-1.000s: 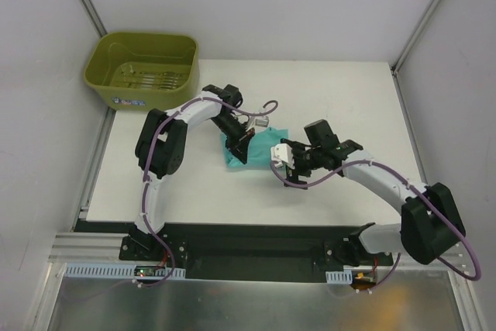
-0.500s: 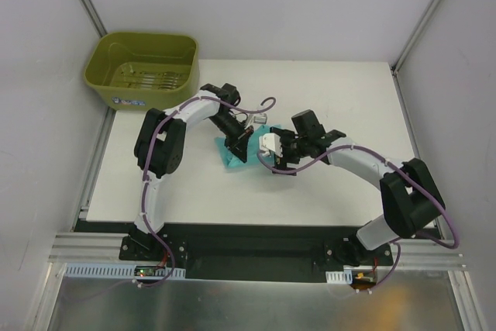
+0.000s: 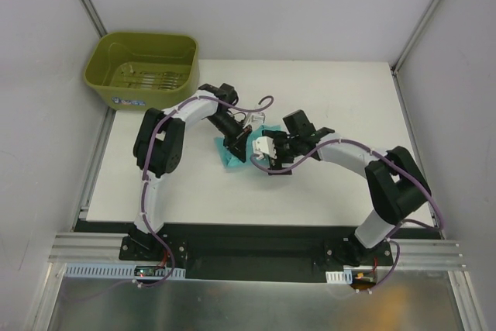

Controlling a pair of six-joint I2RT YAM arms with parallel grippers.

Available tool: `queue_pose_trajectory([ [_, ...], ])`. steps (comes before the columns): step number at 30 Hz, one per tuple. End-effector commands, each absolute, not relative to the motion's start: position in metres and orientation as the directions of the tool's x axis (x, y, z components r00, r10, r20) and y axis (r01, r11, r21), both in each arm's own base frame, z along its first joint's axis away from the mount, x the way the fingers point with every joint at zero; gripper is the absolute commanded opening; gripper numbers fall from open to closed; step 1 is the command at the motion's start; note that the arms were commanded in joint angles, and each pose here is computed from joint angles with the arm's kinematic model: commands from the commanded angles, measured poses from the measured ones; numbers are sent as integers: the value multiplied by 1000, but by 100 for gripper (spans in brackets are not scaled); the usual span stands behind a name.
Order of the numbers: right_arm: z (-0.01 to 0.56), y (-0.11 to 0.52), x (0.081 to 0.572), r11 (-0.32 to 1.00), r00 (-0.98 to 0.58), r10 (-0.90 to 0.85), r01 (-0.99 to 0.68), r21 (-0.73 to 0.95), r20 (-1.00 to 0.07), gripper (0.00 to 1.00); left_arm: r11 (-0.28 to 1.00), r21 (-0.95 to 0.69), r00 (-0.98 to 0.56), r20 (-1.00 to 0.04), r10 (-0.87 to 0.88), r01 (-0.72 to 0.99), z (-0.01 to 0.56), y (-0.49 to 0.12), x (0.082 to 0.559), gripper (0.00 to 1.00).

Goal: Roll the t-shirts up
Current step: Roll the T-shirt to the center of the board.

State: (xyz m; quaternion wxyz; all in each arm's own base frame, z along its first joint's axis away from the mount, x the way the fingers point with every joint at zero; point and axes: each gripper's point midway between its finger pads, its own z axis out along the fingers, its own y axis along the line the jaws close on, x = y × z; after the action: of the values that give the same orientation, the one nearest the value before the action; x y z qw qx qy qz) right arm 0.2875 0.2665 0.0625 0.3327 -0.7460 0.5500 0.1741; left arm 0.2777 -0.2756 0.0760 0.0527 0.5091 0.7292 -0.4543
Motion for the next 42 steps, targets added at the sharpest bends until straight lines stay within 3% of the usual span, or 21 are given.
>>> queue_pose_trajectory([
  [1,61,282,289,-254,426,-656,-902,-349,-623,99,38,-630,-500,-578,645,776,94,-274,276,0],
  [2,60,284,291,-255,435,-654,-897,-361,-619,93,41,-633,-507,-577,640,773,94,-273,276,0],
  [3,57,284,292,-258,442,-659,-893,-368,-608,79,43,-635,-511,-577,637,771,96,-272,277,0],
  [5,50,285,298,-245,437,-671,-893,-377,-599,62,50,-629,-515,-585,627,776,100,-268,278,0],
  [6,45,284,301,-241,430,-684,-896,-374,-590,46,54,-620,-508,-587,630,783,100,-266,279,3],
  [7,44,283,302,-235,421,-691,-899,-369,-587,39,64,-610,-505,-587,633,790,101,-263,277,9],
  [8,42,285,307,-230,413,-698,-903,-364,-585,34,81,-600,-506,-585,634,796,100,-260,278,24],
  [10,44,287,311,-214,398,-704,-909,-358,-588,24,96,-523,-454,-617,642,847,95,-252,277,32],
  [12,45,289,312,-217,380,-712,-919,-331,-591,21,131,-454,-424,-634,647,881,90,-245,279,43],
  [15,48,289,311,-221,347,-721,-935,-276,-599,19,136,-306,-318,-688,652,942,88,-236,283,49],
  [23,54,288,307,-189,238,-763,-971,-145,-601,19,188,-24,-136,-782,608,982,101,-229,300,55],
  [31,59,289,304,-141,135,-775,-989,-39,-618,18,351,254,-39,-759,650,901,113,-191,310,55],
  [36,64,291,307,-115,82,-773,-993,12,-629,18,256,350,109,-754,647,901,129,-199,292,56],
  [42,69,295,309,-85,-13,-773,-989,125,-635,18,56,411,283,-713,641,910,122,-233,273,61],
])
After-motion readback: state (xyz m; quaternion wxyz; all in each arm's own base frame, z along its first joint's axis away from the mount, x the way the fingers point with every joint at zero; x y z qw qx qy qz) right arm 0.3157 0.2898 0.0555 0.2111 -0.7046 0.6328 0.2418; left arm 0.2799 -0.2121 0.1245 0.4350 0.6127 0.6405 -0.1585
